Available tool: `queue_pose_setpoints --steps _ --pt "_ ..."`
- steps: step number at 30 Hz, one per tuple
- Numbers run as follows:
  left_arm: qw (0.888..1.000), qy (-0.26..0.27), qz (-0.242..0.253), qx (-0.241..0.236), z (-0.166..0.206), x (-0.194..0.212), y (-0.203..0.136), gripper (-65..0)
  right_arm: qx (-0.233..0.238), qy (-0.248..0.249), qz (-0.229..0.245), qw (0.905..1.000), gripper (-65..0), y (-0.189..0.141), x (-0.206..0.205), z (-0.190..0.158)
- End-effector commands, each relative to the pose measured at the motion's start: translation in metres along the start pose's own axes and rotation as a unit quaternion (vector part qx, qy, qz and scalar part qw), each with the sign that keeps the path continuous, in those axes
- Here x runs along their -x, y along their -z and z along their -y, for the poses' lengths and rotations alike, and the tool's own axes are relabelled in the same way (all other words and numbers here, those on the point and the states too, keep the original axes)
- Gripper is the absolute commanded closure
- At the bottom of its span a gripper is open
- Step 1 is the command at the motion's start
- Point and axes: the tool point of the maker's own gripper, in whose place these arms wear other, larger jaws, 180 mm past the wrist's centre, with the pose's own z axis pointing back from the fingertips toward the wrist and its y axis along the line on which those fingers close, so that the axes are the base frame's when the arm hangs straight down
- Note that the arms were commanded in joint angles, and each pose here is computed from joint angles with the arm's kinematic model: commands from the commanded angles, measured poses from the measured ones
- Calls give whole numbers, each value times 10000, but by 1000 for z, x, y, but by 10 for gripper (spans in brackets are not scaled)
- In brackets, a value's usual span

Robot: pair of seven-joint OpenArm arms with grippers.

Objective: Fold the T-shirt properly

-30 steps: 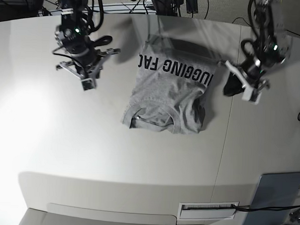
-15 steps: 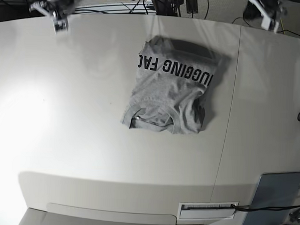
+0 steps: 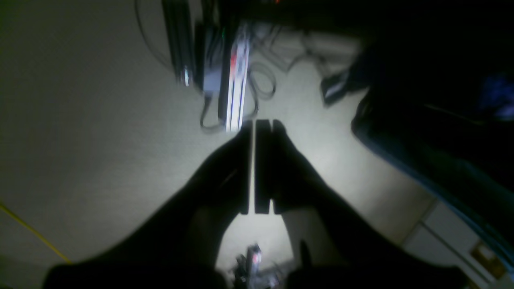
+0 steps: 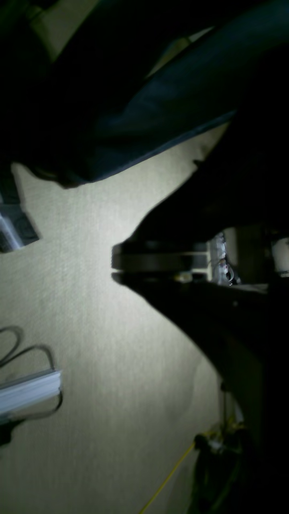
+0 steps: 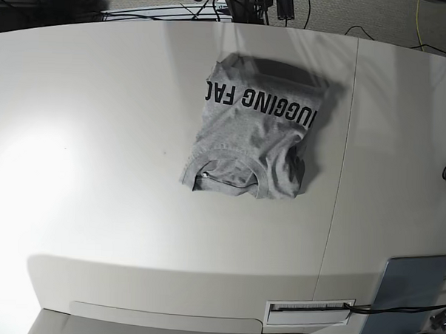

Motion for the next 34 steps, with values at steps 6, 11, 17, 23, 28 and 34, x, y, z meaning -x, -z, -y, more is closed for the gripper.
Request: queue_pose_setpoints --steps 6,11,17,23,28,34 --pt "9998 -4 137 160 1 15 45 -9 -135 155 -97 9997 0 63 2 14" --pt "9994 324 -105 -56 -1 3 82 -30 -534 381 350 9972 0 86 -20 26" --pt "9991 324 -138 -237 14 -32 120 -82 -861 718 685 9913 0 91 -75 27" --pt "9981 208 -79 -576 26 -47 141 -82 -1285 810 985 9835 0 92 -111 -16" --pt "9954 189 -26 -942 22 -49 144 -82 -1382 428 1223 9819 0 92 -122 -37" --pt "9952 186 20 -963 23 -51 145 -82 -1403 409 1286 9809 0 92 -124 -43"
